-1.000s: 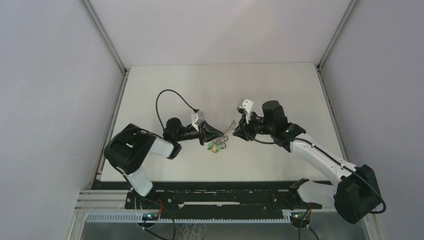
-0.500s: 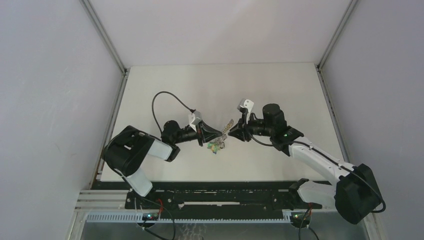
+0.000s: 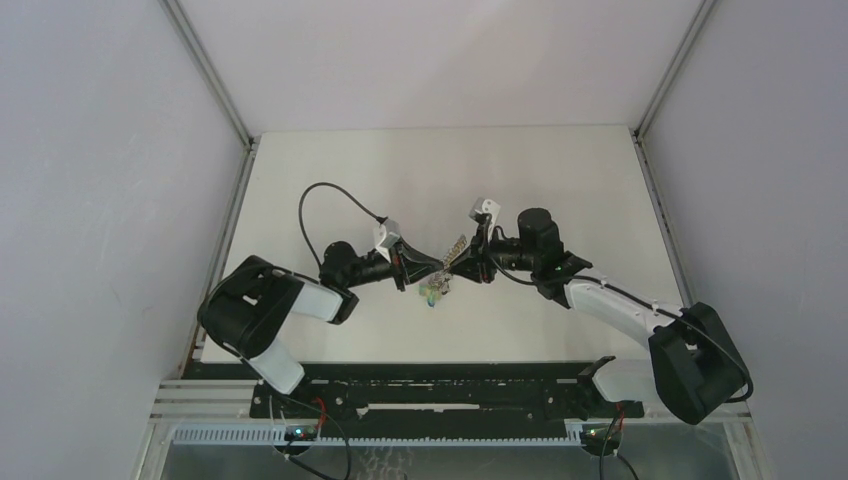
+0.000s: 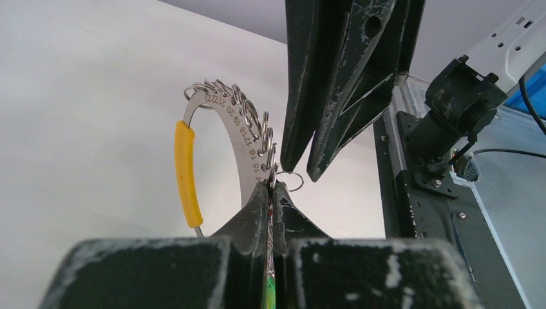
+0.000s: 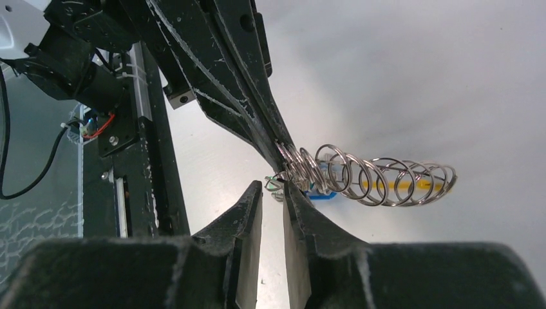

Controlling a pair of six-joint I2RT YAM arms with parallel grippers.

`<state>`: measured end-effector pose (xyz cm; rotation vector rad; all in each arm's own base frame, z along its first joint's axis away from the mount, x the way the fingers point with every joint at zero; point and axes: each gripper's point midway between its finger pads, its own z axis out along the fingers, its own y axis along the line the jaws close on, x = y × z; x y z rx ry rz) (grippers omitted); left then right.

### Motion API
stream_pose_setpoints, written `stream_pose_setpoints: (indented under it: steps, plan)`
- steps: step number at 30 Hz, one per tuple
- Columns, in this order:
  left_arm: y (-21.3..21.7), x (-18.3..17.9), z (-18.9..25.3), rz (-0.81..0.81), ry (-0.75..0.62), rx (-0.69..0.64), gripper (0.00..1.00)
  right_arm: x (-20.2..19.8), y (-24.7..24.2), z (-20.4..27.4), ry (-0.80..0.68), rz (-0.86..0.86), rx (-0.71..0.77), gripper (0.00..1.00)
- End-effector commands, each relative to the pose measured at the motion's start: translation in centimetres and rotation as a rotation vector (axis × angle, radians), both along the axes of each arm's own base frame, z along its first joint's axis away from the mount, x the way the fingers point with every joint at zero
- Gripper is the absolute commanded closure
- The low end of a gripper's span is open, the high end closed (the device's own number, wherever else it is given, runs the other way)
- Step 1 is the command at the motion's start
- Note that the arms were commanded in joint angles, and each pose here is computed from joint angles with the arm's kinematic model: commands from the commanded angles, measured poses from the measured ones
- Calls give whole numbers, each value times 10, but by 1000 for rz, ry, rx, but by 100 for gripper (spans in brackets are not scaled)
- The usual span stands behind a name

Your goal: Put the keys on the keyring

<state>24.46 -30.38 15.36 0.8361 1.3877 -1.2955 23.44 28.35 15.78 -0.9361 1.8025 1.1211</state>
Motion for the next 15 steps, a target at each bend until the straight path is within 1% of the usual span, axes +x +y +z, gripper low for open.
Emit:
stream_pose_setpoints:
  steps: [1, 6, 11, 15]
  plan:
    - [2, -6, 27, -7, -83, -61, 100, 8, 8, 19, -39, 15, 77, 82]
    - [1, -13, 29, -41, -102, -58, 100, 15, 7, 26, -44, -13, 101, 83]
    - [1, -17, 29, -66, -109, -54, 100, 23, 1, 30, -17, -57, 119, 84]
    - [-2, -23, 32, -92, -120, -57, 100, 23, 2, 23, 16, -55, 107, 86]
